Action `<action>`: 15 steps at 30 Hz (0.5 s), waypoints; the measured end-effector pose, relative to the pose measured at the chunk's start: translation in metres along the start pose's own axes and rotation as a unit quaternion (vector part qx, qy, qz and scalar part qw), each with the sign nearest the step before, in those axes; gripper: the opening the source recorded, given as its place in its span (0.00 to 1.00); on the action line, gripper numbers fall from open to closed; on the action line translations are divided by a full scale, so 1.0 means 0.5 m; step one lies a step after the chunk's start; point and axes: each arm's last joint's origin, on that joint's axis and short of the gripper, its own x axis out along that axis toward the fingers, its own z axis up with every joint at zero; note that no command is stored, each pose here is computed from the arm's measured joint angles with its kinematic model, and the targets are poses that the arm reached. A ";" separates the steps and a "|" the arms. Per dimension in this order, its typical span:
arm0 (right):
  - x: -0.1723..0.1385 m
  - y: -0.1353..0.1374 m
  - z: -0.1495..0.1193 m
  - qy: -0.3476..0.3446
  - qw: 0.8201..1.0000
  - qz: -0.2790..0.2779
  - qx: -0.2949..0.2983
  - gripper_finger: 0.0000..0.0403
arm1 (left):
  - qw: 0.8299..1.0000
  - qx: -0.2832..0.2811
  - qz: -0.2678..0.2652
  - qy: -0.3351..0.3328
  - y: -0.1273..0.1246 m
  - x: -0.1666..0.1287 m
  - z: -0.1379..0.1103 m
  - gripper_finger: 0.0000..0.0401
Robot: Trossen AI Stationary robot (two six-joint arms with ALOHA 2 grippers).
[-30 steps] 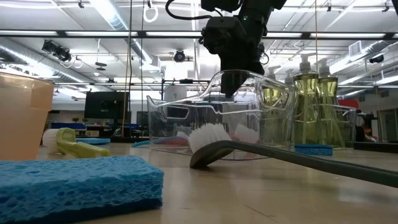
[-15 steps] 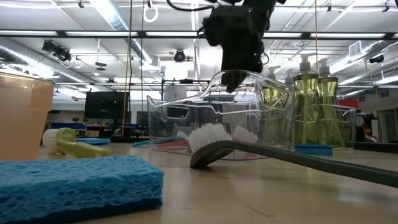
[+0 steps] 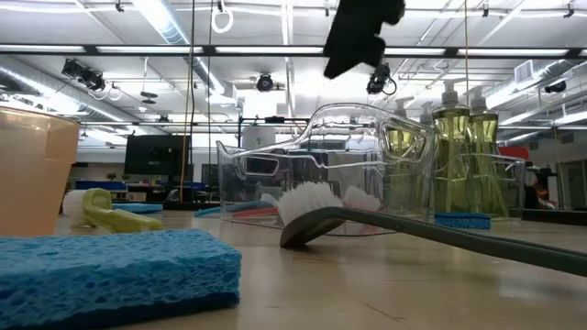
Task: Pick & Place Kitchen Sink Supplies
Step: Put the gray dish brush into the bottom transparent bin
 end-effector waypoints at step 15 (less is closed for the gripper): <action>-0.016 0.156 -0.044 -0.044 0.990 0.085 -0.104 0.42 | 1.000 0.000 0.000 0.000 0.000 0.000 0.000 0.07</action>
